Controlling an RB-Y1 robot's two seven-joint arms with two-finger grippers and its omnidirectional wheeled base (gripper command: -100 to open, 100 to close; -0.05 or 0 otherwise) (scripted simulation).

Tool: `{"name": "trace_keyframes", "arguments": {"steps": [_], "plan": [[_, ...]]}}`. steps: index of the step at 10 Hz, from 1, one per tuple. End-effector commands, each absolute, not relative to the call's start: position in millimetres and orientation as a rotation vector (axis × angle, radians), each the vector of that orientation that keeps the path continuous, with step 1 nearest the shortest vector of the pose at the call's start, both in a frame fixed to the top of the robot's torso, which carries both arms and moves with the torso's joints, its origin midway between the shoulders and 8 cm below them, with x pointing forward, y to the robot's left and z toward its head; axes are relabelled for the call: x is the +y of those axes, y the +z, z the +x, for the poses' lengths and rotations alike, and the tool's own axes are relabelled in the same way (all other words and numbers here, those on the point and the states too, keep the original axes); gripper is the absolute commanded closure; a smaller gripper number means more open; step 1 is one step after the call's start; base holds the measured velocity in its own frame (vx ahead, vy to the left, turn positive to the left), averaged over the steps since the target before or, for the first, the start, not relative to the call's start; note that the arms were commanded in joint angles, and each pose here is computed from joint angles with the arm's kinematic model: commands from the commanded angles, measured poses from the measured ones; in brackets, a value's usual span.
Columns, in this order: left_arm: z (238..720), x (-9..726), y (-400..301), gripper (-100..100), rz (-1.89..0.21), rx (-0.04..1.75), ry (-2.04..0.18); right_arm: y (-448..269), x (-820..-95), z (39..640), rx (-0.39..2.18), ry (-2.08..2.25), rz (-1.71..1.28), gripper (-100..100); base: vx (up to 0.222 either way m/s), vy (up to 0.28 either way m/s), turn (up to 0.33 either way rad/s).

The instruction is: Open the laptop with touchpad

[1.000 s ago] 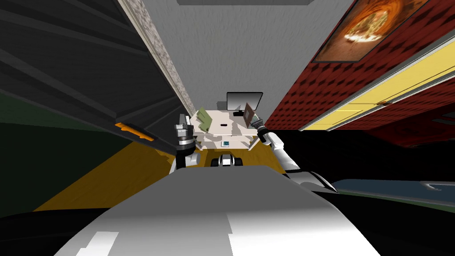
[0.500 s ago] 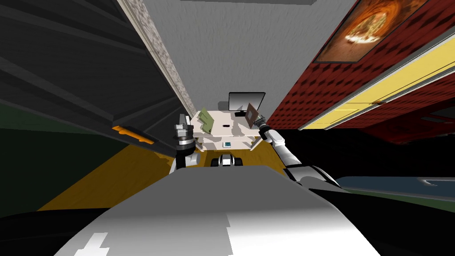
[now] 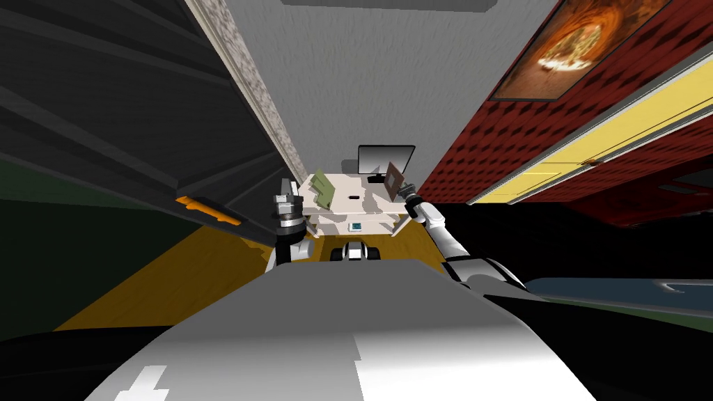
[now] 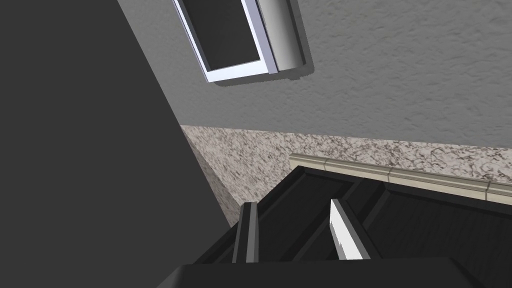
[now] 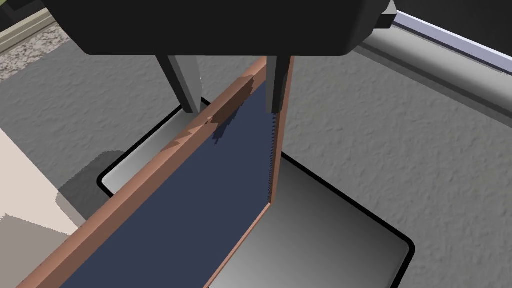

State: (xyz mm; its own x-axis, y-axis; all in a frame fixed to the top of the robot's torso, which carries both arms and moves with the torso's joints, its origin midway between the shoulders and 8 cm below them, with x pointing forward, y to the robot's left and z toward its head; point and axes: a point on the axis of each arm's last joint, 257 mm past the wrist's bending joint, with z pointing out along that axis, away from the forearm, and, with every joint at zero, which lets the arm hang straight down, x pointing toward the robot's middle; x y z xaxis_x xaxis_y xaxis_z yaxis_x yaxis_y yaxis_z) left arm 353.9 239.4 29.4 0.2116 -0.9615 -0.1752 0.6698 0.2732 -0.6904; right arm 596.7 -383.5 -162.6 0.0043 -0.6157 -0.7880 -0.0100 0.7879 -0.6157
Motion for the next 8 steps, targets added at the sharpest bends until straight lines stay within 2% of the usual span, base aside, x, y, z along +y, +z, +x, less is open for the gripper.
{"name": "trace_keyframes", "arguments": {"steps": [1,8], "plan": [[353.9,239.4,29.4,0,-0.534,0.658,-1.210,-165.5,-383.4,600.0,1.529,-0.436,-0.446,100,-0.035,-0.094,0.011],[353.9,239.4,29.3,0,-0.534,0.658,-1.210,-174.3,-365.4,606.4,1.556,-0.219,-0.255,100,-0.013,-0.075,-0.003]]}}
